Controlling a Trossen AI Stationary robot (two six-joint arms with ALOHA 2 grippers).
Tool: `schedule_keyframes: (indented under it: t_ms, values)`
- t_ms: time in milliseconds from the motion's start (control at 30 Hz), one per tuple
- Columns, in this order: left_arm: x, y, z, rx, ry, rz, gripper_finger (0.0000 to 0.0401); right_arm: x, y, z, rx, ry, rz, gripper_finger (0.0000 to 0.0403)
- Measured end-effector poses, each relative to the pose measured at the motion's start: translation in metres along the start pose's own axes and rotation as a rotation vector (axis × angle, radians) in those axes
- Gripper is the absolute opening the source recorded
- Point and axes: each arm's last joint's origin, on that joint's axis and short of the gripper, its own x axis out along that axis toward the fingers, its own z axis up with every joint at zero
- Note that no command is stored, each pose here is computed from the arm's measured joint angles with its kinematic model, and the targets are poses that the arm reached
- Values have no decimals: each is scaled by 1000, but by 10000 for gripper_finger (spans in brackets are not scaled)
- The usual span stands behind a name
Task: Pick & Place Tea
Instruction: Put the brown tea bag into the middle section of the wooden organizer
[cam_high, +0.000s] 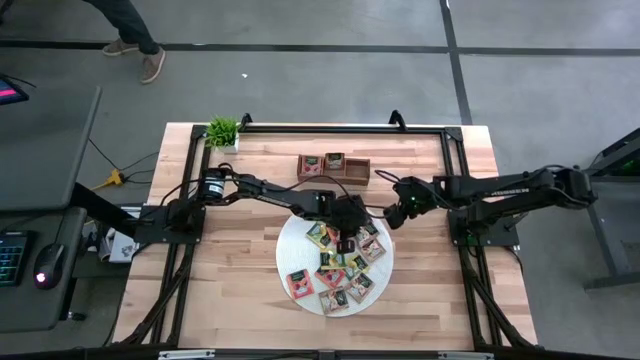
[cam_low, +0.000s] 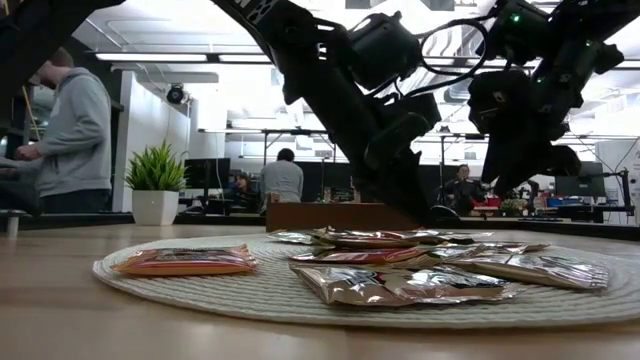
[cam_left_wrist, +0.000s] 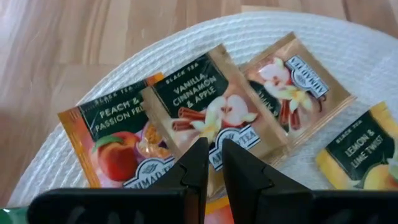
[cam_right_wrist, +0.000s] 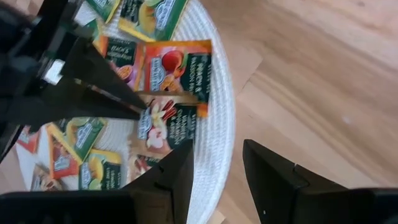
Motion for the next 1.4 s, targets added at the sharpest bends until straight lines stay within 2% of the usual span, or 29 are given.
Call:
schedule_keyframes:
  t_ms: [300,533,800,1200,1400]
  values:
    - [0,2,-3,1,27,56,44,1,8,-11,25,-9,-5,135]
    - [16,2,-11,-2,44,12,44,3,11,-15,28,-13,-13,135]
    - [16,2,-12,-1,52,36,44,24,12,-16,62,63,-29,135]
    - [17,2,-14,7,62,40,44,56,16,-25,34,148,-34,135]
    - [17,2,-15,25,72,37,44,68,22,-25,30,160,39,135]
